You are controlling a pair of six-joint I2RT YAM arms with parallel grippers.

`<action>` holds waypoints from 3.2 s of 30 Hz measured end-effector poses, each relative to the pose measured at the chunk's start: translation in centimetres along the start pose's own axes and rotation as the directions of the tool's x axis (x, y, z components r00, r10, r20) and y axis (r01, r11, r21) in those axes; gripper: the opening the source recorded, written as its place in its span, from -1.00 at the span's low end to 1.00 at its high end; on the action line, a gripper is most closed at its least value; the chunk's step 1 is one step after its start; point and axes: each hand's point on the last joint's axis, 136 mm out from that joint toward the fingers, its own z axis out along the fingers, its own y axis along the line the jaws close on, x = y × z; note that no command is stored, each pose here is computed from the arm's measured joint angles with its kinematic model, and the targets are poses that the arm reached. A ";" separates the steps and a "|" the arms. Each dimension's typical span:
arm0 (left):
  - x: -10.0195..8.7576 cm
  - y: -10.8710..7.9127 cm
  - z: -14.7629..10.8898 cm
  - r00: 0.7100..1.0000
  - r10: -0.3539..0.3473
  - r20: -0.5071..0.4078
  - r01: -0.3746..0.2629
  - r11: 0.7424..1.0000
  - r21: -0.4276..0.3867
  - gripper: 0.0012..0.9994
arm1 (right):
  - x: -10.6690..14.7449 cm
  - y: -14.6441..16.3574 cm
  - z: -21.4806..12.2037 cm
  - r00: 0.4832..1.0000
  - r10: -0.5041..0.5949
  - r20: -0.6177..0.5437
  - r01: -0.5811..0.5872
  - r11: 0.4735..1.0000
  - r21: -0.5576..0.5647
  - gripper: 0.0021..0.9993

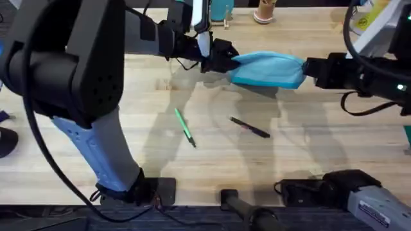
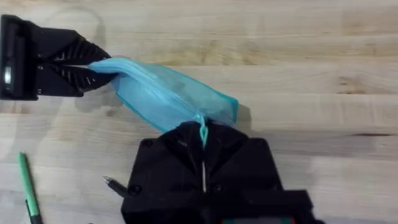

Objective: Unzip the bag, pick up the pens from the table one at a time and place them inside, then zip the bag closed.

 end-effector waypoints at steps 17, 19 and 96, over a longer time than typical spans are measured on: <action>1.2 1.3 -1.2 0.999 -0.008 -0.045 0.006 0.998 -0.059 -0.92 | -1.5 2.8 4.0 0.997 -0.077 0.023 0.078 0.996 -0.050 -0.94; 1.3 1.4 -1.3 0.999 -0.009 -0.047 0.006 0.998 -0.061 -0.92 | -1.8 3.1 4.0 0.996 -0.081 0.038 0.083 0.995 -0.056 -0.94; 0.5 0.3 -0.5 1.000 -0.015 -0.018 0.014 1.000 -0.016 -0.92 | 5.5 -2.0 -5.3 0.994 0.056 -0.094 -0.038 0.984 0.176 1.00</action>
